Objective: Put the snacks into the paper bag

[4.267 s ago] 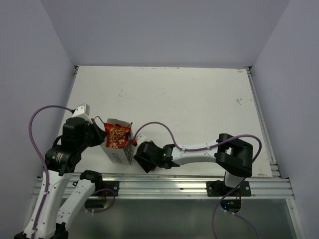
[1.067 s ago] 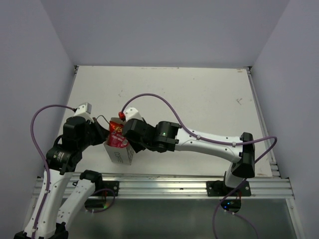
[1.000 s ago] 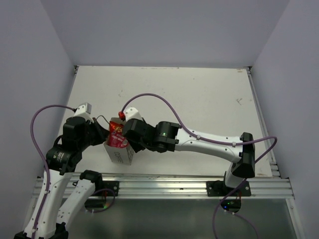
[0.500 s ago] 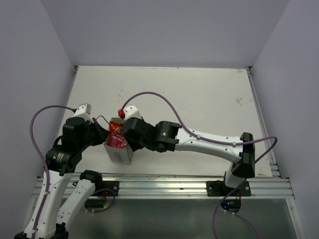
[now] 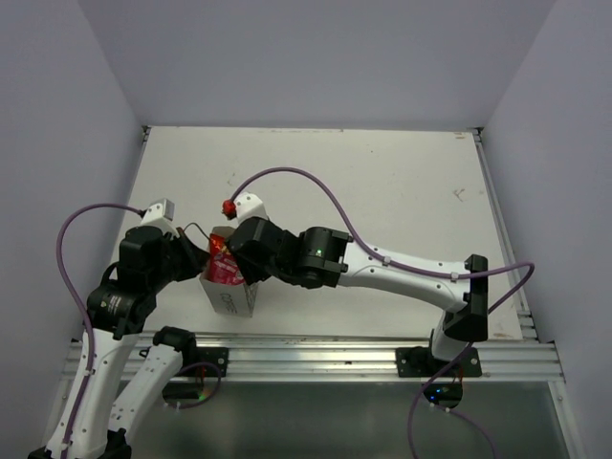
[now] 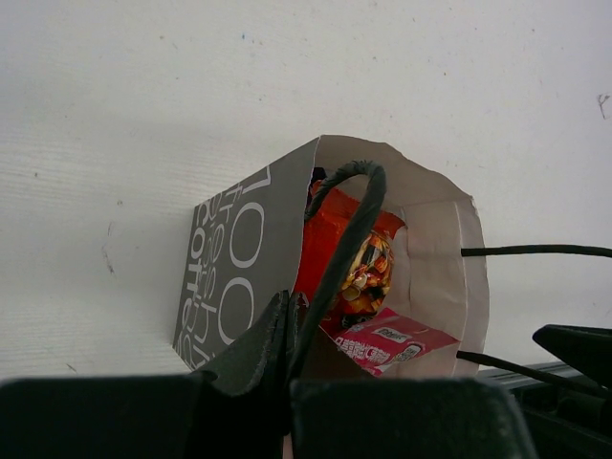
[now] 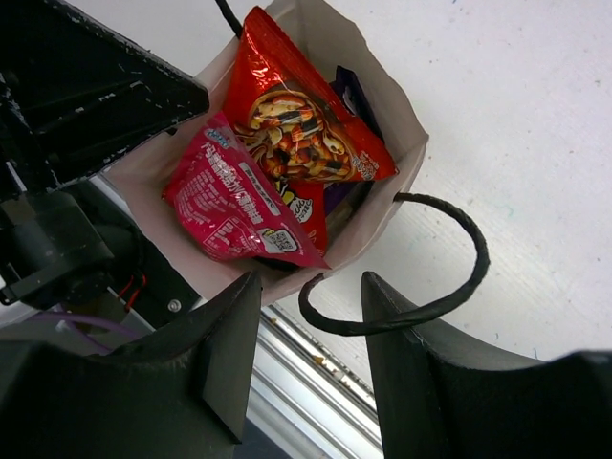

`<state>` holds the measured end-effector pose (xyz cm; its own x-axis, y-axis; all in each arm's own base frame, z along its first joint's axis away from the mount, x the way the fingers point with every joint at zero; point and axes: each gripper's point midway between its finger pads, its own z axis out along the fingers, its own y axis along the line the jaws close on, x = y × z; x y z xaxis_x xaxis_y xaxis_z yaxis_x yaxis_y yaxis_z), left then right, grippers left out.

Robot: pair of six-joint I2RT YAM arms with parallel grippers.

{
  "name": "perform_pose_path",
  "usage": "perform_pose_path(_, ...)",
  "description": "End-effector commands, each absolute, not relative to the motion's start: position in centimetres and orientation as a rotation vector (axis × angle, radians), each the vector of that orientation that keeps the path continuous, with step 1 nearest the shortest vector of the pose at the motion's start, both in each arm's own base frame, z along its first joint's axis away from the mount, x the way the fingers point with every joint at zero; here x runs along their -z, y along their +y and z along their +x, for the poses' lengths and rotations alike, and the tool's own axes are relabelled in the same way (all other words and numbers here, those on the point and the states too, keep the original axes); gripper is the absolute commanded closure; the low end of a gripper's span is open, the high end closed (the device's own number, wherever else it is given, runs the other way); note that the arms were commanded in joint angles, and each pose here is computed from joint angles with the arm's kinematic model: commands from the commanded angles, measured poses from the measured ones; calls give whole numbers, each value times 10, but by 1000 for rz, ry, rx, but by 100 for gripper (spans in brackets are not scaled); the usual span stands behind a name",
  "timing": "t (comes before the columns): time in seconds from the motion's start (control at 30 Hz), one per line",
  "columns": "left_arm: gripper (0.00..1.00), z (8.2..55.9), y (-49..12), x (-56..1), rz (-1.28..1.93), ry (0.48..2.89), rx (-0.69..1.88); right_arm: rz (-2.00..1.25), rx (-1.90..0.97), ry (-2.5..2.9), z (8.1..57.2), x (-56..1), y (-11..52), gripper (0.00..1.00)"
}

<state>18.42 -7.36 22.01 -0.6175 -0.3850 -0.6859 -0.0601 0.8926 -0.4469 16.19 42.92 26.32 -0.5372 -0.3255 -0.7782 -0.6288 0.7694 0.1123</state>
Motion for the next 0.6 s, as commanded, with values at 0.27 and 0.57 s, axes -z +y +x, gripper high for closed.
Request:
perform_pose_path(0.27,100,182,-79,-226,-305,2182,531,-751,-412,2232,160,-214,434,61)
perform_pose_path(0.57,100,182,-94,-247,-251,2076,658,-713,-322,2219,166,-233,407,100)
